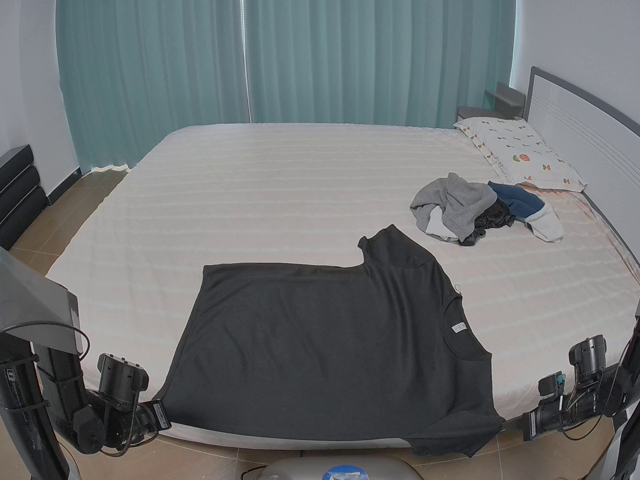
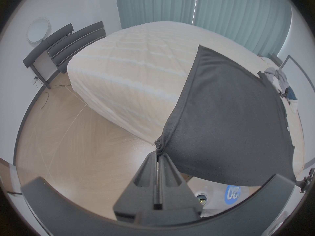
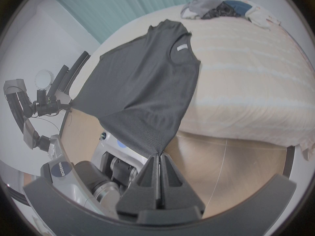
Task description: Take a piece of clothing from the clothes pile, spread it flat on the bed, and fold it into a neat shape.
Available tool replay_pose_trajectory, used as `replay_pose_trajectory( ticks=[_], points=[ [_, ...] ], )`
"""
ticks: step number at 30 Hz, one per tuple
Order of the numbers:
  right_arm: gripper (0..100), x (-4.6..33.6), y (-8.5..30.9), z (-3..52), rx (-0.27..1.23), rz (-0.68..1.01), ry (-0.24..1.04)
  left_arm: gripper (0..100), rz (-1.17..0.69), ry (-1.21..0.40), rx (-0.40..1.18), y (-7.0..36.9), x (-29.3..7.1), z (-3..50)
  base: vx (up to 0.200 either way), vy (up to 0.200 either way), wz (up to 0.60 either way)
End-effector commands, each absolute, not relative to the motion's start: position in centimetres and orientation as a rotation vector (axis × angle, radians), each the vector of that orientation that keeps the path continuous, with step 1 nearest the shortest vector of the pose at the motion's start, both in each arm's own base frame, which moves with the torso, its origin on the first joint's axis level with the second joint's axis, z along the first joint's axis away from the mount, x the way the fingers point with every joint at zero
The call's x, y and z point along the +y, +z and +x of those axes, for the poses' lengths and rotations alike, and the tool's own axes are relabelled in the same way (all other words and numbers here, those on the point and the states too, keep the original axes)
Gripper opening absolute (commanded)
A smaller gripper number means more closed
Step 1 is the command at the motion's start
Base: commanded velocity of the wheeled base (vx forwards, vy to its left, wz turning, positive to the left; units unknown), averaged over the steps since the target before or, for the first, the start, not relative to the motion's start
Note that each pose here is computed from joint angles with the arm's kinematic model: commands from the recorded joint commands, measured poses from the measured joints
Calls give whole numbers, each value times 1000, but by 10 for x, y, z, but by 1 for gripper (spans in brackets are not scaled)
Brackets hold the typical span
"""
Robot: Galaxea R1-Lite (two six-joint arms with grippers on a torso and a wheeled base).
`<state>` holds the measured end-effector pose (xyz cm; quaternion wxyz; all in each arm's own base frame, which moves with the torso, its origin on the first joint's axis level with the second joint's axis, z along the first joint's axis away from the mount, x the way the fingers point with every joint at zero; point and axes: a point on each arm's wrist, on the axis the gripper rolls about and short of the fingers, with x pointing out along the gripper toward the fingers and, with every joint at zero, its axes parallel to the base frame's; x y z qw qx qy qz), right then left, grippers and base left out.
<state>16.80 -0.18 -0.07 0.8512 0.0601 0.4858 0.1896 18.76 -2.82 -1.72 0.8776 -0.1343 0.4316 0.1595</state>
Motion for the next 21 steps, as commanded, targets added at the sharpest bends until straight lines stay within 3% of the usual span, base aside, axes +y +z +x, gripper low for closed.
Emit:
replay_pose_trajectory(
  ticks=[1, 11, 21],
  points=[
    [0, -3, 6, 180, 940, 131, 392, 0, -332, 290, 832, -9, -29, 191, 0, 0, 0],
    [0, -2, 28, 233, 780, 296, 316, 0, -515, 259, 612, 10, -29, 238, 0, 0, 0],
    [0, 0, 29, 268, 728, 321, 320, 0, -635, 252, 575, 17, -31, 275, 0, 0, 0]
  ],
)
